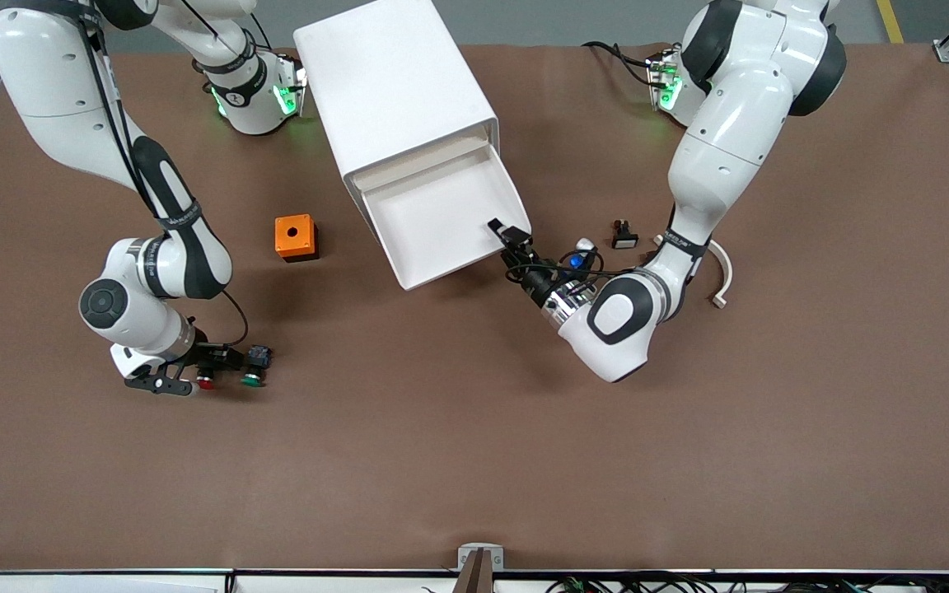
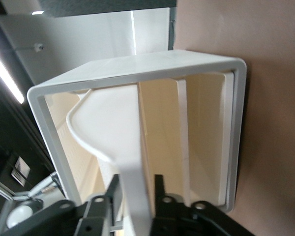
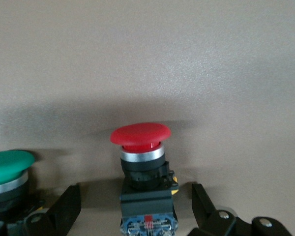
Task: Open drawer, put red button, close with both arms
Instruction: 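Release the drawer and draw back the left gripper while the right grasps the button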
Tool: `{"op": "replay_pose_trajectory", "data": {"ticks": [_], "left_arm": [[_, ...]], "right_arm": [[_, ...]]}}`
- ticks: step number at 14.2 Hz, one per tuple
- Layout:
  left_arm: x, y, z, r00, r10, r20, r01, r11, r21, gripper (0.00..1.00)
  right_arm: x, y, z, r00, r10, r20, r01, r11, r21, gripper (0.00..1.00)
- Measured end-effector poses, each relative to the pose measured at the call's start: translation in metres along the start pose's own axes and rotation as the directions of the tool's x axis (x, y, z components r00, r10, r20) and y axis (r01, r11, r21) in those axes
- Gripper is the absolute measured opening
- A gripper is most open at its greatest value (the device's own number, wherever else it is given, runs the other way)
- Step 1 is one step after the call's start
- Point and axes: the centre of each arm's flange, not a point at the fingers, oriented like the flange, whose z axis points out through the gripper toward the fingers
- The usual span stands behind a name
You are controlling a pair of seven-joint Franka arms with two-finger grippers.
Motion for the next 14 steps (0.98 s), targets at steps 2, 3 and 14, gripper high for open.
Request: {"op": "replay_pose_trajectory", "data": {"ticks": [2,3,14], "left_arm": [[-0.007,-0.008,-0.006,0.993,0.116,0.006,-0.116,0.993,-0.012,0.59],[-0.011,-0.013,-0.01,0.983,0.185,0.008,-0.185,0.982,-0.02,0.69],[-0.011,-0.025,-0.091,0.692,0.719,-0.066,-0.713,0.667,-0.215,1.0]], "right_arm": [[0.0,0.0,-0.003,1.0,0.0,0.004,0.0,1.0,0.0,1.0],[0.0,0.0,-0.005,1.0,0.0,0.005,0.0,1.0,0.0,1.0],[-0.001,0.0,-0.006,1.0,0.0,0.007,0.0,1.0,-0.001,1.0]]}}
